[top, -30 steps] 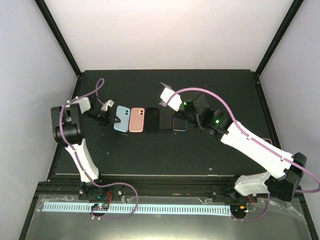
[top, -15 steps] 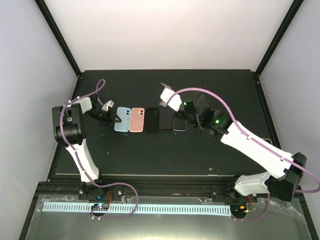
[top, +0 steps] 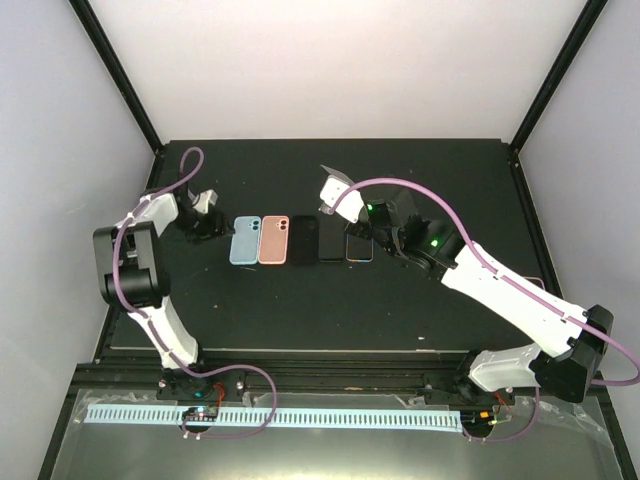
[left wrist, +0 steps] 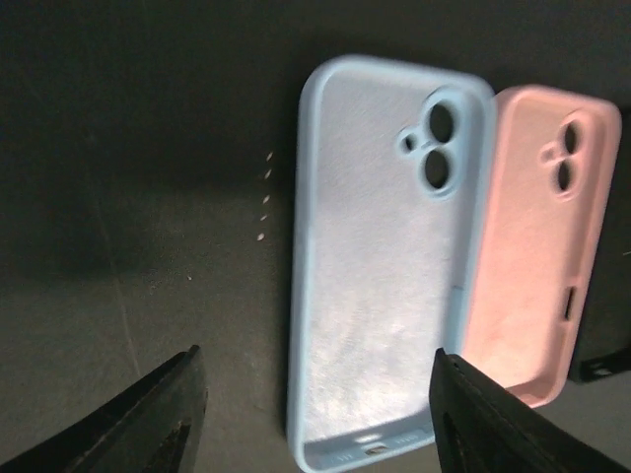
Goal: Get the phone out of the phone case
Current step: Place the phone case at the center of the board, then place the phone at the center of the board.
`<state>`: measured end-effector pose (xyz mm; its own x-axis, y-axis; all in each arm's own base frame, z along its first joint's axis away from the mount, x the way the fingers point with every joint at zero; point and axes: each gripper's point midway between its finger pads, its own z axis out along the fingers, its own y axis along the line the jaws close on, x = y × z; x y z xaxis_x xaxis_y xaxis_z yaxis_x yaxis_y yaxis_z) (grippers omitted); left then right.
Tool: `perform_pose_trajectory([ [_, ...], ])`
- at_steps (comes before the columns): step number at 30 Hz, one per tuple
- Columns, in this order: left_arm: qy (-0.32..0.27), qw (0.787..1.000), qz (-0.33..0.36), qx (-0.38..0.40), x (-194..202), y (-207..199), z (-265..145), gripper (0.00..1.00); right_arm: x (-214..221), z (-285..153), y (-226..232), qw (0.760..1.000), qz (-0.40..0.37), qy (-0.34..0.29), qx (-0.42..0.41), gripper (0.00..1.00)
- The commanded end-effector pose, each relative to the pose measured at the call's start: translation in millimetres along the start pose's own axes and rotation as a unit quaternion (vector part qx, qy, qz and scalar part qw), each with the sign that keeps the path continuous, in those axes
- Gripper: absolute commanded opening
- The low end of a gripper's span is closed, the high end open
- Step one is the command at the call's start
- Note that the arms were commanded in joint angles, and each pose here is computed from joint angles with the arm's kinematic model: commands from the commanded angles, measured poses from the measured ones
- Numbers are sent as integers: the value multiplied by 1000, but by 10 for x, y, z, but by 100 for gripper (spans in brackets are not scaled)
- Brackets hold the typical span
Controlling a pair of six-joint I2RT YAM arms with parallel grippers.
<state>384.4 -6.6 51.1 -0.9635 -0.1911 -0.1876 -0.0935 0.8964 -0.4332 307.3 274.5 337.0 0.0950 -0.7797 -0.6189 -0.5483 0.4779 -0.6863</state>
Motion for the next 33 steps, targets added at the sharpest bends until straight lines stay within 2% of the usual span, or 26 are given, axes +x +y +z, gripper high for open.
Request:
perform_pose_trajectory([
  [1, -97, 994, 42, 19, -335, -318, -528, 66, -223, -169, -352, 998, 3, -42, 54, 1],
  [7, -146, 978, 61, 138, -462, -982, -1058, 70, -322, -148, -437, 996, -17, -50, 70, 1],
  [11, -171, 955, 73, 232, -468, -1490, -1471, 70, -400, -152, -521, 994, -26, -57, 87, 1],
  [16, -211, 927, 97, 295, -406, -1979, -1893, 82, -461, -98, -533, 993, -31, -59, 100, 1],
  [21, -219, 897, 98, 372, -331, -2398, -2194, 85, -469, -16, -443, 989, -60, -49, 128, 1],
  [26, -194, 875, 92, 433, -222, -2748, -2287, 87, -468, 15, -326, 977, -111, -37, 178, 1],
  [33, -145, 872, 74, 461, -35, -3076, -2108, 87, -523, 5, -113, 963, -161, -44, 210, 1],
])
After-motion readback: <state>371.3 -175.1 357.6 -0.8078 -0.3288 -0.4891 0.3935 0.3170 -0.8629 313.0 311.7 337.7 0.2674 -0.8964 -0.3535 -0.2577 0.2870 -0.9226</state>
